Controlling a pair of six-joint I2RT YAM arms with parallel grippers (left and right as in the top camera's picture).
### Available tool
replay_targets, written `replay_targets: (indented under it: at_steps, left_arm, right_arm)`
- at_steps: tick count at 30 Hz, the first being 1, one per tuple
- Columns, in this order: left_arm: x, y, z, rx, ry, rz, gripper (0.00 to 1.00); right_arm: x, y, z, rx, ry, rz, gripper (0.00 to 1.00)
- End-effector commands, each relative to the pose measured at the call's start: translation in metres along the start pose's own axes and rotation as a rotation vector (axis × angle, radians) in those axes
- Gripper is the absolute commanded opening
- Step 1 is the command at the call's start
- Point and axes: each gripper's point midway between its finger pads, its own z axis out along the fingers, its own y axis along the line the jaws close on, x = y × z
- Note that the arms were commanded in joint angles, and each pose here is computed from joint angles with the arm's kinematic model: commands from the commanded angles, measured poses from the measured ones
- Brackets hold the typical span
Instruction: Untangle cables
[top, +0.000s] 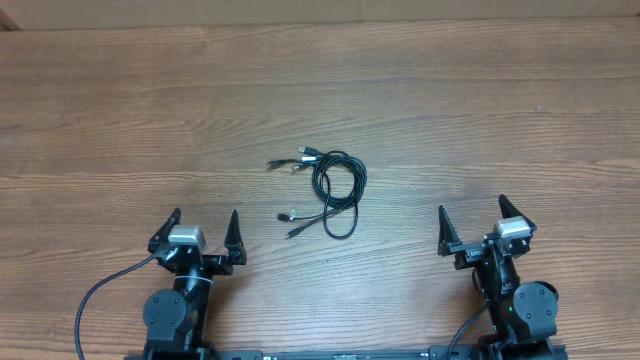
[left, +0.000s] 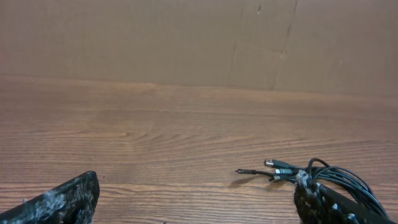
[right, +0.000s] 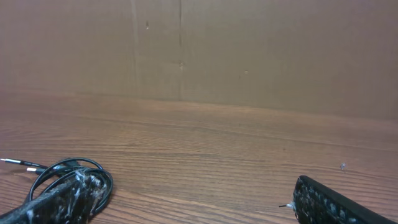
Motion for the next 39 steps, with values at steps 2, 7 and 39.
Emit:
replay_targets:
  at_steps: [2,7,39]
  left_arm:
    - [0.001,0.002,0.0,-0.006,-0.001,0.014,1.0]
    - [0.0,0.003,0.0,-0.01,-0.003,0.016,1.0]
    - [-0.159,-0.079,-0.057,0.331,0.583,-0.02,1.0]
  right_arm:
    - [0.001,0.001,0.0,-0.003,-0.007,-0.004,1.0]
    - [0.001,0.004,0.0,-0.022,-0.008,0.016,1.0]
    - [-0.159,0.033,-0.067,-0.19,0.121,0.146,1.0]
